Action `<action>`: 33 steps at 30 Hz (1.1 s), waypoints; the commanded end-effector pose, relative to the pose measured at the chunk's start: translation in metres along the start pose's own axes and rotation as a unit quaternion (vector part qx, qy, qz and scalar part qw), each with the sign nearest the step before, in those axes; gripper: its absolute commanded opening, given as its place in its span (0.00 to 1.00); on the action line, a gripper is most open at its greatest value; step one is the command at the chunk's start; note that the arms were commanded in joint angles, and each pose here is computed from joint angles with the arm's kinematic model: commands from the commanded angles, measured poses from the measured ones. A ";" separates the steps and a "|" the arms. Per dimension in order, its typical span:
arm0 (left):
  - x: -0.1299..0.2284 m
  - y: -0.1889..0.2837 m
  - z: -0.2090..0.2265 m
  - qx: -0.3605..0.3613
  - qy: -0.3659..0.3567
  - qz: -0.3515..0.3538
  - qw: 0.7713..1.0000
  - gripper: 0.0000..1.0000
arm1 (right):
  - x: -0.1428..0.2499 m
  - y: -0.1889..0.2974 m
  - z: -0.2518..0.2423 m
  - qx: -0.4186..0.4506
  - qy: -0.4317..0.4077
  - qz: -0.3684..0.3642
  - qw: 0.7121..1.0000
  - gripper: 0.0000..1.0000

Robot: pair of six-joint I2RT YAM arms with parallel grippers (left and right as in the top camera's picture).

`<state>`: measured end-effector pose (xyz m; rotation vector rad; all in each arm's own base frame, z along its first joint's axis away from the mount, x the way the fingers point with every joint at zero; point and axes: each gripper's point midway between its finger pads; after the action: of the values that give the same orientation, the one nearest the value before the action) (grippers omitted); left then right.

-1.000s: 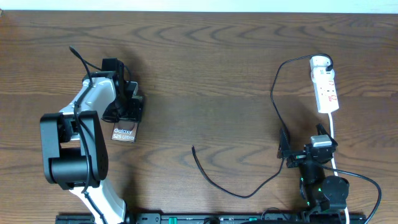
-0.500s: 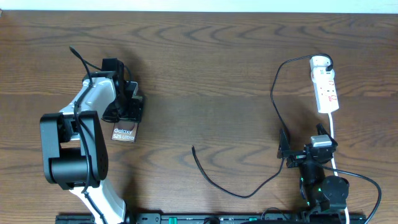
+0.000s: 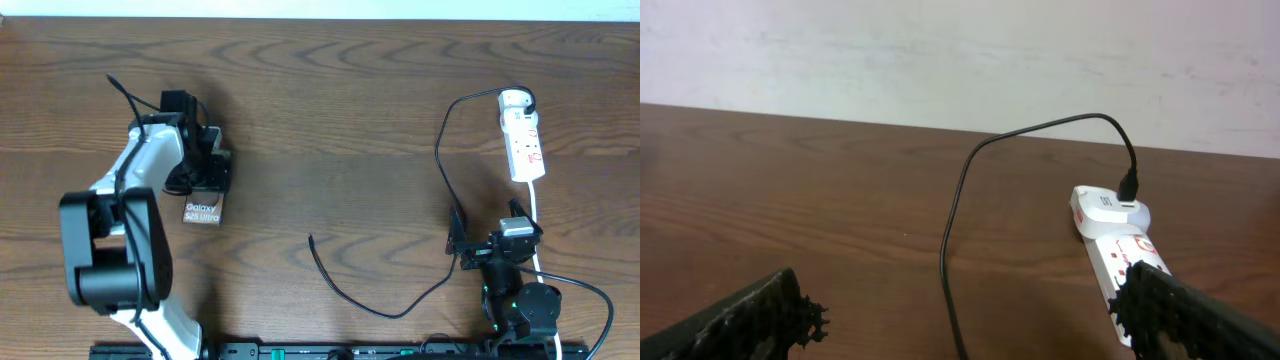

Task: Plug charger to phone and switch on socket
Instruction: 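Lift the phone with the left gripper and turn it upright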

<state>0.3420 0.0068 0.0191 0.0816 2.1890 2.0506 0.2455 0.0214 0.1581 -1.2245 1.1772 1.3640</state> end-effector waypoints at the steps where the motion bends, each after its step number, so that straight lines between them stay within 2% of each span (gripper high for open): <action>1: -0.030 0.055 -0.002 -0.002 0.036 -0.089 0.995 0.07 | 0.001 0.000 0.000 0.001 0.001 0.000 1.000 0.99; 4: -0.033 0.075 -0.003 0.001 0.078 -0.118 0.990 0.07 | 0.001 0.000 0.000 0.001 0.001 0.000 1.000 0.99; 6: -0.035 0.090 -0.015 0.033 0.095 -0.139 0.985 0.07 | 0.001 0.000 0.000 0.001 0.001 0.000 1.000 0.99; 10: -0.040 0.120 -0.050 0.136 0.119 -0.172 0.968 0.07 | 0.001 0.000 0.000 0.001 0.001 0.000 1.000 0.99; 16: -0.040 0.158 -0.097 0.300 0.198 -0.159 0.920 0.07 | 0.001 0.000 0.000 0.001 0.001 0.000 1.000 0.99; 17: -0.039 0.163 -0.103 0.327 0.214 -0.149 0.908 0.07 | 0.001 0.000 0.000 0.001 0.001 0.000 1.000 0.99; 18: -0.039 0.176 -0.114 0.386 0.246 -0.125 0.880 0.07 | 0.001 0.000 0.000 0.001 0.001 0.000 1.000 0.99; 21: -0.037 0.198 -0.124 0.471 0.315 -0.069 0.821 0.07 | 0.001 0.000 0.000 0.001 0.001 0.000 1.000 0.99; 26: -0.032 0.227 -0.129 0.553 0.423 0.048 0.716 0.07 | 0.001 0.000 0.000 0.001 0.001 0.000 1.000 0.99; 29: -0.030 0.235 -0.131 0.564 0.472 0.106 0.669 0.08 | 0.001 0.000 0.000 0.001 0.001 0.000 1.000 0.99; 33: -0.030 0.235 -0.131 0.559 0.502 0.131 0.647 0.07 | 0.001 0.000 0.000 0.001 0.001 0.000 1.000 0.99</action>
<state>0.3454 -0.1042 0.2304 -0.8976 3.7528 0.4745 0.2455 0.0214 0.1581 -1.2245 1.1772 1.3640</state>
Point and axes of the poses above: each gripper's point midway between its finger pads, its own y axis back along the fingers, its own z axis along the line the jaws close on, x = y × z, and after that the axes turned 4 degrees about -y, right-handed
